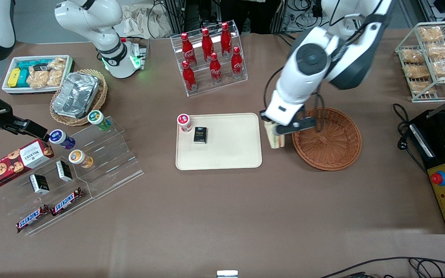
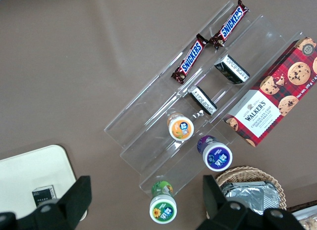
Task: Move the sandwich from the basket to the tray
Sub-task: 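Lift the sandwich and carry it toward the white tray, then lower the sandwich onto the tray and open the left gripper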
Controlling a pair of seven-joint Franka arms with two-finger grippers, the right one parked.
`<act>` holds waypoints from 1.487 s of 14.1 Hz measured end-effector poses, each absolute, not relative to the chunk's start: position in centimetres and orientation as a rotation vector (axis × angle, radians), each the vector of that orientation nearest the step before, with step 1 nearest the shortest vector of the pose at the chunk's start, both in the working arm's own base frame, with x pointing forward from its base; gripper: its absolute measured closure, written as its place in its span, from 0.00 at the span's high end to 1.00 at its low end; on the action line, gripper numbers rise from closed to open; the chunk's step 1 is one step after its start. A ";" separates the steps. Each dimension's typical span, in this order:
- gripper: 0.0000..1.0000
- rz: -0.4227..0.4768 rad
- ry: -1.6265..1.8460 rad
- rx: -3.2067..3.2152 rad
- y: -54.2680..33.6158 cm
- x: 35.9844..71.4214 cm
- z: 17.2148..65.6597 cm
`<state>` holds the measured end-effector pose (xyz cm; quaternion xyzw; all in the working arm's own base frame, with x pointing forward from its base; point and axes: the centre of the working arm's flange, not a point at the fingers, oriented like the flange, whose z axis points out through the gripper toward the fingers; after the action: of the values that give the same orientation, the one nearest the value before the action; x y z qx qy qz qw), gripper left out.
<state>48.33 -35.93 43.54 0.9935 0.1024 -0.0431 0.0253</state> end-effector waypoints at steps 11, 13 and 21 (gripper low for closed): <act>0.15 -0.163 0.050 3.136 -43.3 46.3 27.0; 0.14 -0.156 0.029 3.139 -43.9 45.9 25.4; 0.70 -0.056 0.140 3.181 -42.6 48.0 27.7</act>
<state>47.96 -42.59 27.68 0.9987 0.0438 -0.0176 -0.0213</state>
